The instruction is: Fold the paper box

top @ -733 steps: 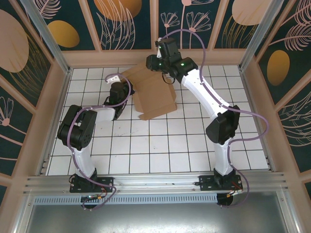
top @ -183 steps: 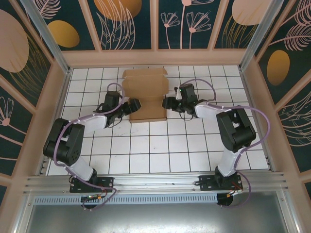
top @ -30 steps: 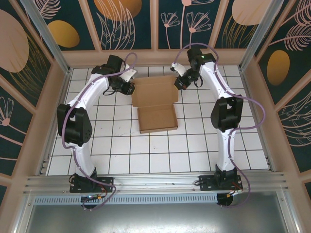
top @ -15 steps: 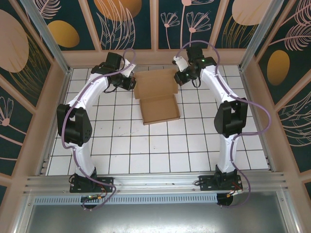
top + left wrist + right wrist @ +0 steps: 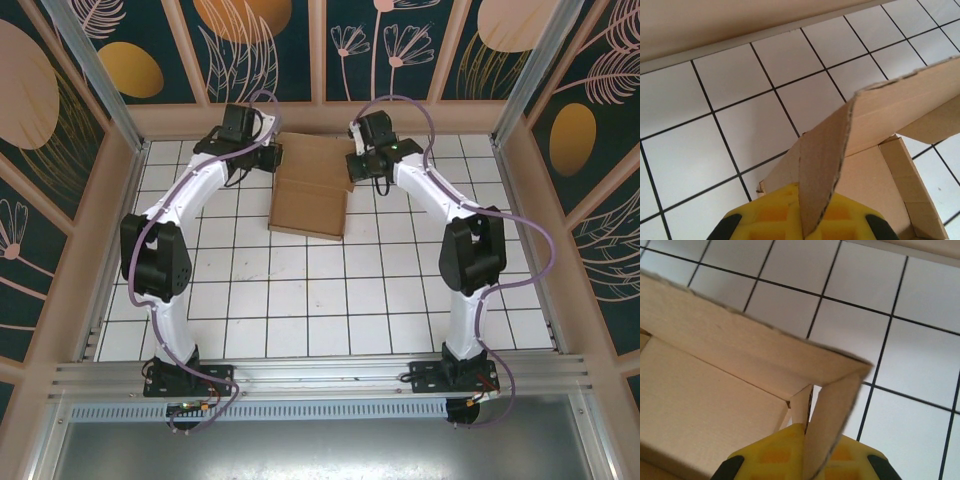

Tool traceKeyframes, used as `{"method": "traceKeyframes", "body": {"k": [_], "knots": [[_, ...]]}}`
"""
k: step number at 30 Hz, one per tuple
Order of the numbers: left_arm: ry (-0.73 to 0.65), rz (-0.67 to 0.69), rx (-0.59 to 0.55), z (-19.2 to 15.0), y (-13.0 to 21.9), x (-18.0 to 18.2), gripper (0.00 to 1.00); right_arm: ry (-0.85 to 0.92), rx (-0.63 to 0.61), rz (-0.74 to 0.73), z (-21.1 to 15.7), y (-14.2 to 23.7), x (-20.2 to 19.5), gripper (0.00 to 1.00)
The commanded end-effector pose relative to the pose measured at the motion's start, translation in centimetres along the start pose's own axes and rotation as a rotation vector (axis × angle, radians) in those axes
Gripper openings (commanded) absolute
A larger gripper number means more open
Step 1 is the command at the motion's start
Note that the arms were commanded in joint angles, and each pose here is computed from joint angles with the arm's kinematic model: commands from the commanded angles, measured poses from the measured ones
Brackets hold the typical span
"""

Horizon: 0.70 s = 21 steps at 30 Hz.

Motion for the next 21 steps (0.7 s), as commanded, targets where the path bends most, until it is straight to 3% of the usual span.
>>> {"method": "traceKeyframes", "body": {"k": [1, 11, 21], "knots": [[-0.012, -0.063, -0.09, 0.4, -0.4, -1.7, 0.0, -0.116, -0.127, -0.061, 1.3, 1.7, 0.8, 0.0], [0.011, -0.045, -0.222, -0.9, -1.4, -2.1, 0.0, -0.32, -0.273, -0.135, 1.9, 2.1, 0.2, 0.0], [0.062, -0.021, -0.305, -1.5, -2.4, -1.4, 0.0, -0.372, -0.388, -0.23, 0.3, 1.6, 1.4, 0.0]]}}
Point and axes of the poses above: each hand's point on the last joint's axis, 136 mm out from that joint toward the fingers, its own y axis back along the fingers, its own x axis along the line the jaws close on, z = x × y, the point moved 10 cm from there along y, back along the fingers, and after that the axes turned 10 degrees about y, right-handed, at the moved point
